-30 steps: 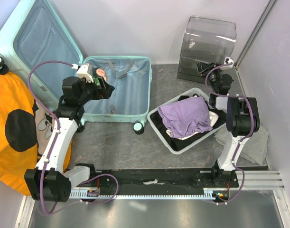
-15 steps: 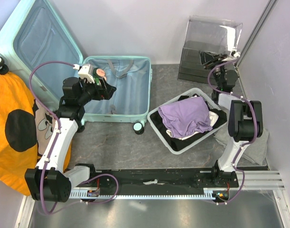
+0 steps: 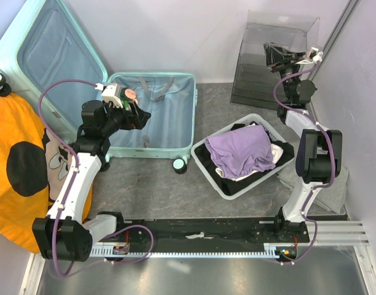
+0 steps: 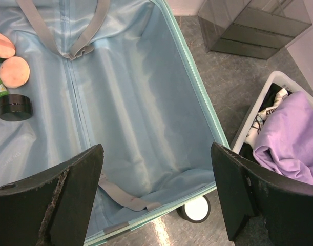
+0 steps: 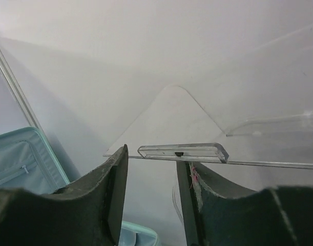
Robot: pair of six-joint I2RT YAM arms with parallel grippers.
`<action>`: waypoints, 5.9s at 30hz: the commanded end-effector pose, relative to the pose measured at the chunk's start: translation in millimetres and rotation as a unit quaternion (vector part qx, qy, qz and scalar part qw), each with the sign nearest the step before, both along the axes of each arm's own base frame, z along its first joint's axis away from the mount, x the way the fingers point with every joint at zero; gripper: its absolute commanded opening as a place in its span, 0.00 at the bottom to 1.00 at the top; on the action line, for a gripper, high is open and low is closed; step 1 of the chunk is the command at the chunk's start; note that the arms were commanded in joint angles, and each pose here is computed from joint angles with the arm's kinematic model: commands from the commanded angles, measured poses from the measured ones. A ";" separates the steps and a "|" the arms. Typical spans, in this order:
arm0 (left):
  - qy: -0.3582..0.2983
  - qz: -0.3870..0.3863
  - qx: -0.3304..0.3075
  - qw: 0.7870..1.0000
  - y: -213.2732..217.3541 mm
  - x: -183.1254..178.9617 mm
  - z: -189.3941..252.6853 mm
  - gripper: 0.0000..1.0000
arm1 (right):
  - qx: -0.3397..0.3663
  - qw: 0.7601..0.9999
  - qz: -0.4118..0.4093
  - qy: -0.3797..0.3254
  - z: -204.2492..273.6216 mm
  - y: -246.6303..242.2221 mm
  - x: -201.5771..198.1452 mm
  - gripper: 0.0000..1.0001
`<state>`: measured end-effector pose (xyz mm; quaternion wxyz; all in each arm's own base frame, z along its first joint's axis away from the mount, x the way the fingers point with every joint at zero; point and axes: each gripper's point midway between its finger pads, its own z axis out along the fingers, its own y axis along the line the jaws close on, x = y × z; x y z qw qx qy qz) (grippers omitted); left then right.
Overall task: Open, take out, and arrange the luggage
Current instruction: Open the storage box at the center of the board, then move the storage box to the center of the board.
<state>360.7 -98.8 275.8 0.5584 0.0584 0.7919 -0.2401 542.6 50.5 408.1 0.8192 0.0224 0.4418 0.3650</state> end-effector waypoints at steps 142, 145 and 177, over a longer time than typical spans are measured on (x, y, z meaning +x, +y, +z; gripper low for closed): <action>-0.010 0.026 0.014 1.000 9.1 7.0 2.3 0.91 | -0.076 0.917 -0.218 0.325 -77.2 -191.1 37.6 0.94; -0.009 0.027 0.014 0.999 9.6 7.1 1.5 0.91 | -0.089 0.904 -0.228 0.351 -88.9 -192.9 47.7 0.92; 0.003 0.017 -0.005 1.000 2.6 8.0 -4.5 0.91 | -0.135 0.872 -0.255 0.397 -125.4 -124.7 -2.5 0.03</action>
